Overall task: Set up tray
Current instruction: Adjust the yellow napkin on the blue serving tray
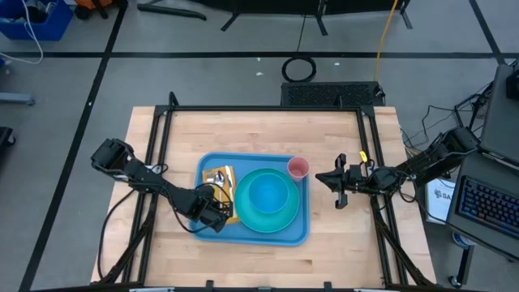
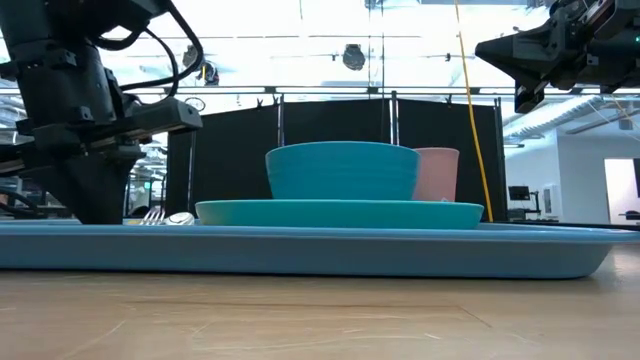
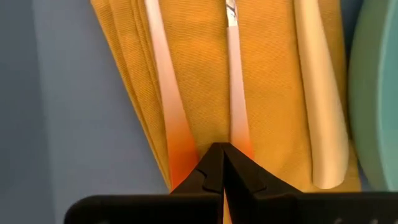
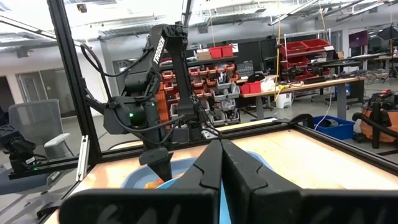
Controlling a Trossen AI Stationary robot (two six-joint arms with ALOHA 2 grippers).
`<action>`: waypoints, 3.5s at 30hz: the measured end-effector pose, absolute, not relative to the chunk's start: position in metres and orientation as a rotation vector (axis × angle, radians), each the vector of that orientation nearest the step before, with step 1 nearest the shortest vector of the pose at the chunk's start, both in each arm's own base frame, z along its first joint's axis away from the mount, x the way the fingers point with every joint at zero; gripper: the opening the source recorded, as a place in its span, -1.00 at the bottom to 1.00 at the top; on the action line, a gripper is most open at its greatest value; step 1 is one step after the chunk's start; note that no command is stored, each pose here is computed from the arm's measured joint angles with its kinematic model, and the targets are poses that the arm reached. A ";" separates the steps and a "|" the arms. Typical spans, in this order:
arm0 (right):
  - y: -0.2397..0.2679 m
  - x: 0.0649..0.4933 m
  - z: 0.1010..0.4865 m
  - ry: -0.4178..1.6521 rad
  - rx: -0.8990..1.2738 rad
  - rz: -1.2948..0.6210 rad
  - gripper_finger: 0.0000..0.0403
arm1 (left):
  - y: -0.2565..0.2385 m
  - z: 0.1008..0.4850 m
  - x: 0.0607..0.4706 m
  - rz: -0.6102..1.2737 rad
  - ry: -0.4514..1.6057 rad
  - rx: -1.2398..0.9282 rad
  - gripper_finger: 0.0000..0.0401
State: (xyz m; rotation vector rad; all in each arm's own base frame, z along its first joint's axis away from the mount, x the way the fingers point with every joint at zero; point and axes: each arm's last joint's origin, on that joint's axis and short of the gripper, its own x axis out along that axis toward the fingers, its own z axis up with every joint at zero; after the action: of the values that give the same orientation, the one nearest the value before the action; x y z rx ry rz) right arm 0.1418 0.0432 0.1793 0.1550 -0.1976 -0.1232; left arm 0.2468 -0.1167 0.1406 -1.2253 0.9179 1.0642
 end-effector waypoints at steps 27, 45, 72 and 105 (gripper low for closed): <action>0.043 0.142 0.179 -0.197 0.155 -0.123 -1.00 | -0.117 0.147 0.239 1.099 0.948 -1.238 -1.00; 0.043 0.142 0.179 -0.198 0.155 -0.123 -1.00 | -0.132 0.168 0.230 1.201 0.952 -1.178 -1.00; 0.043 0.142 0.179 -0.197 0.155 -0.123 -1.00 | -0.130 0.147 0.235 1.289 1.031 -1.227 -1.00; 0.043 0.142 0.179 -0.198 0.155 -0.123 -1.00 | -0.133 0.148 0.248 1.118 0.950 -1.205 -0.99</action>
State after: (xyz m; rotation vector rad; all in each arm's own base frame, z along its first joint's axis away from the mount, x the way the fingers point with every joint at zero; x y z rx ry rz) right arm 0.1418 0.0432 0.1793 0.1551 -0.1977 -0.1234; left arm 0.2478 -0.1329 0.1478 -1.2053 0.9503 1.1180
